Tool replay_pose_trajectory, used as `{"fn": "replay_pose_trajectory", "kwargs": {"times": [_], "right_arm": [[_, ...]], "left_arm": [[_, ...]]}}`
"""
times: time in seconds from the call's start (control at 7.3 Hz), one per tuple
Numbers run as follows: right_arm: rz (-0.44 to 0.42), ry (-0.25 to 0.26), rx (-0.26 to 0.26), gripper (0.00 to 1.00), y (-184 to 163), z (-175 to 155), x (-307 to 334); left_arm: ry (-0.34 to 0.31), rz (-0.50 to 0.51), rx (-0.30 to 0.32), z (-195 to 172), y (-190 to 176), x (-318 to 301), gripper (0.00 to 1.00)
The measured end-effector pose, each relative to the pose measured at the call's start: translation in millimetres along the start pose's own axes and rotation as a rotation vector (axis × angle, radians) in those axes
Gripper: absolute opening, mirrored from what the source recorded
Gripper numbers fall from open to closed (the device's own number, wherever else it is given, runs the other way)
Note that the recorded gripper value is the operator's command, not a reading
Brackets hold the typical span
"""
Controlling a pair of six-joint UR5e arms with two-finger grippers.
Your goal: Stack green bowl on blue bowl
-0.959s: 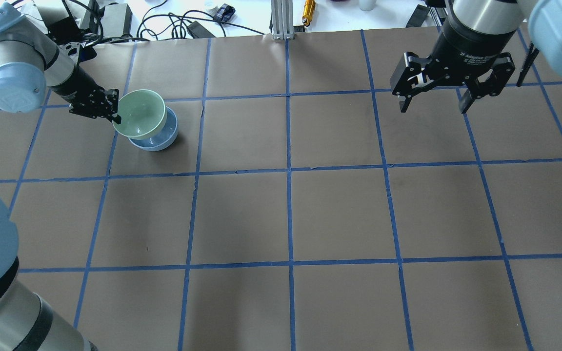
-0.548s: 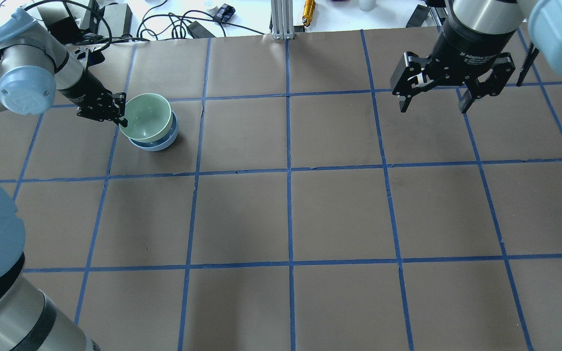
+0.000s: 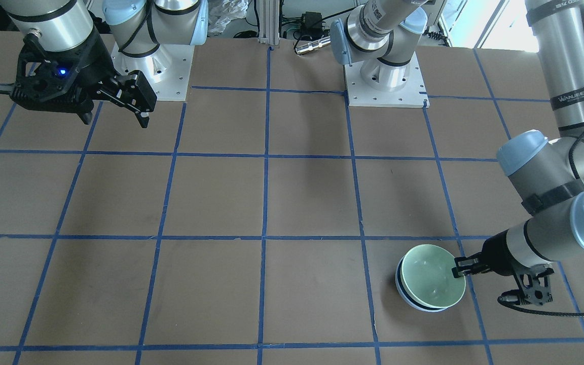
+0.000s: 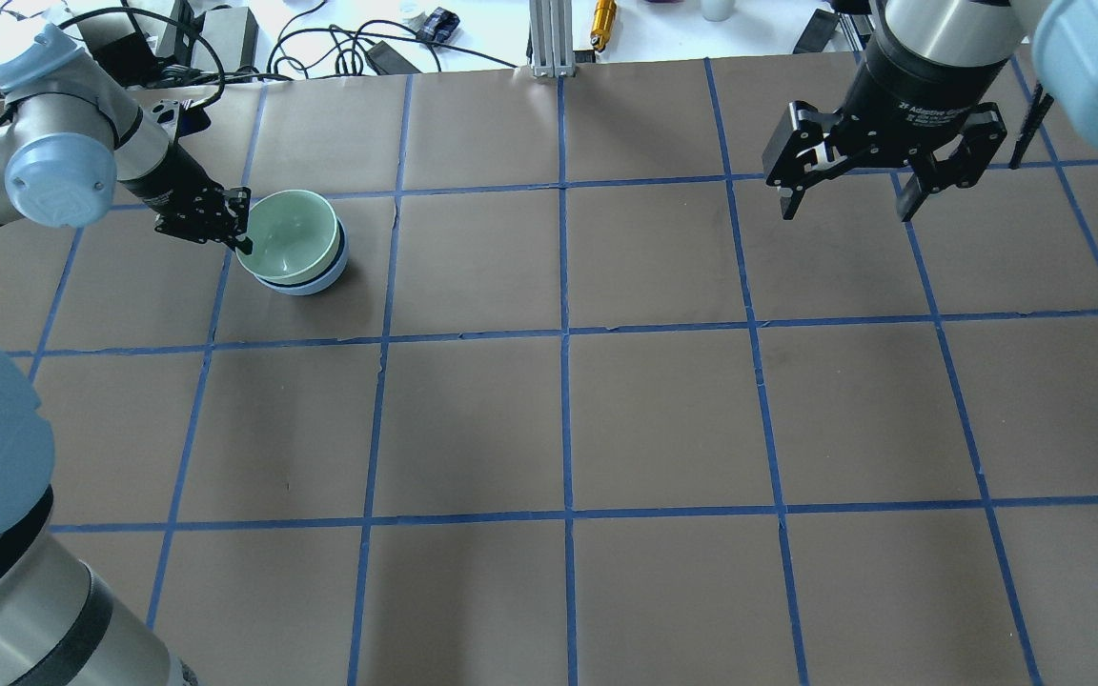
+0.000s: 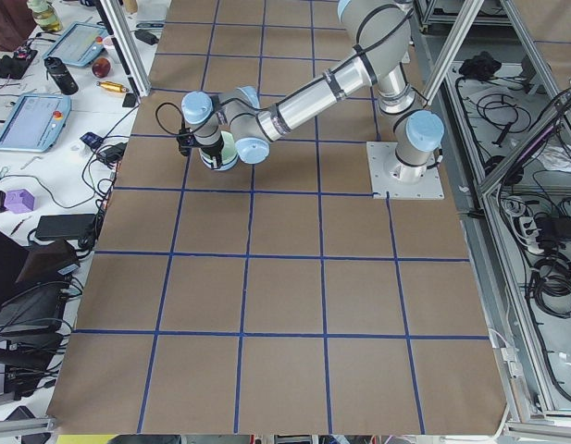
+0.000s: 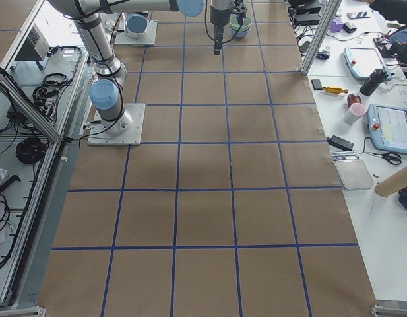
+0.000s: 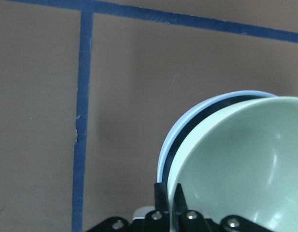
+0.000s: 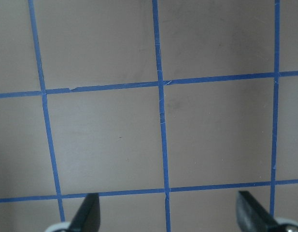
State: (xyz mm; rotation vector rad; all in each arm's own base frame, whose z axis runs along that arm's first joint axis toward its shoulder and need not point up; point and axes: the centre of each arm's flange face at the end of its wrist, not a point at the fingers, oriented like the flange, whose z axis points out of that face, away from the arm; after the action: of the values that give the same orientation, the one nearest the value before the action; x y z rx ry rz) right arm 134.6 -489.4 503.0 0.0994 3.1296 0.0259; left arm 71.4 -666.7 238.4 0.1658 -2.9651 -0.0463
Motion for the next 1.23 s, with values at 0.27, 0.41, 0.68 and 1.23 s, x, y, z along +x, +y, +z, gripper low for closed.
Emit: {"fn": "replay_pose_trajectory", "kwargs": {"times": [0.27,0.41,0.68,1.23], "right_arm": [[0.000,0.000,0.000,1.00,0.0,0.0,0.0],[0.000,0.000,0.000,1.00,0.0,0.0,0.0],[0.000,0.000,0.000,1.00,0.0,0.0,0.0],[0.000,0.000,0.000,1.00,0.0,0.0,0.0]], "left_arm": [[-0.004,0.004,0.018,-1.2,-2.3,0.7,0.95],[-0.004,0.005,0.023,-2.1,-2.7,1.8,1.00],[-0.013,0.020,0.029,-18.9,1.0,28.1,1.00],[-0.126,-0.005,0.001,-121.5,58.3,160.8,1.00]]}}
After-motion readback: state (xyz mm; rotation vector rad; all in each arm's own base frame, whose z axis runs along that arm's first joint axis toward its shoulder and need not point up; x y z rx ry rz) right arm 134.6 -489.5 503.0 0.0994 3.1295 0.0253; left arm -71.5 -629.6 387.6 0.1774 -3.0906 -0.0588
